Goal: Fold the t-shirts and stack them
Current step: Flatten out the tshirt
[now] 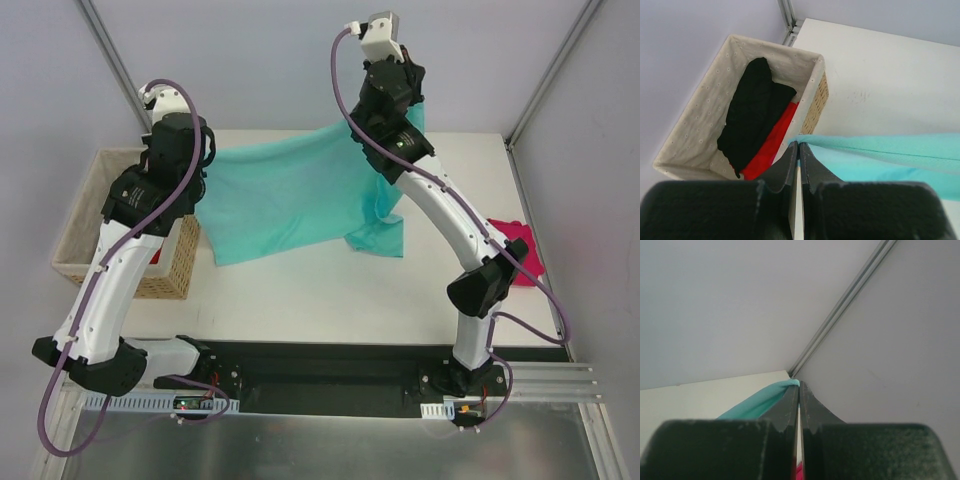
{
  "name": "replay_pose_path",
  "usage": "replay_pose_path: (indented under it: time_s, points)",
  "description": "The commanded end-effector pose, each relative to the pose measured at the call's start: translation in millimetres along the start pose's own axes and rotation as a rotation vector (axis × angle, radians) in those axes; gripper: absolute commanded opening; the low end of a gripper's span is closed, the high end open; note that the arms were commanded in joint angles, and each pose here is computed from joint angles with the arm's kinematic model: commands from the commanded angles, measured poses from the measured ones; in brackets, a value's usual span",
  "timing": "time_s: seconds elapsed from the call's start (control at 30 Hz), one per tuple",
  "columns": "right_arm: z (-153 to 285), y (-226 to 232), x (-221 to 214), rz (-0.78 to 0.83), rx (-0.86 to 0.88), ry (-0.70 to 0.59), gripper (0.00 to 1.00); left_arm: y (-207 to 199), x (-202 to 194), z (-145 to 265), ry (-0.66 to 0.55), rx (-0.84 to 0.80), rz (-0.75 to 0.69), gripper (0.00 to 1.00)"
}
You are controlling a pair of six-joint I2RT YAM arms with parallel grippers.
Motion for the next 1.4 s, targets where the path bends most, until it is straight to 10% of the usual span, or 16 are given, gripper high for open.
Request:
replay_pose_path:
  time_s: [0.0,1.37]
  points:
    - [-2,-4,-11,-0.037,-0.006,0.018,0.01,3,11,-1,-0.026,0.007,0.019,0.00]
    - [-96,110,-131,0.005,0.184,0.111,0.01,-80,-19,-137,0.028,0.249,0.000,0.00]
Point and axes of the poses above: each gripper's point midway between its finger pads, its own z axis back along the fingers, its own y axis along the line the jaws close on, x = y × z, the point moved 7 cm from there along z, back along the fingers, and after that the axes turned 8 degrees about -z, right-handed, at the moved point
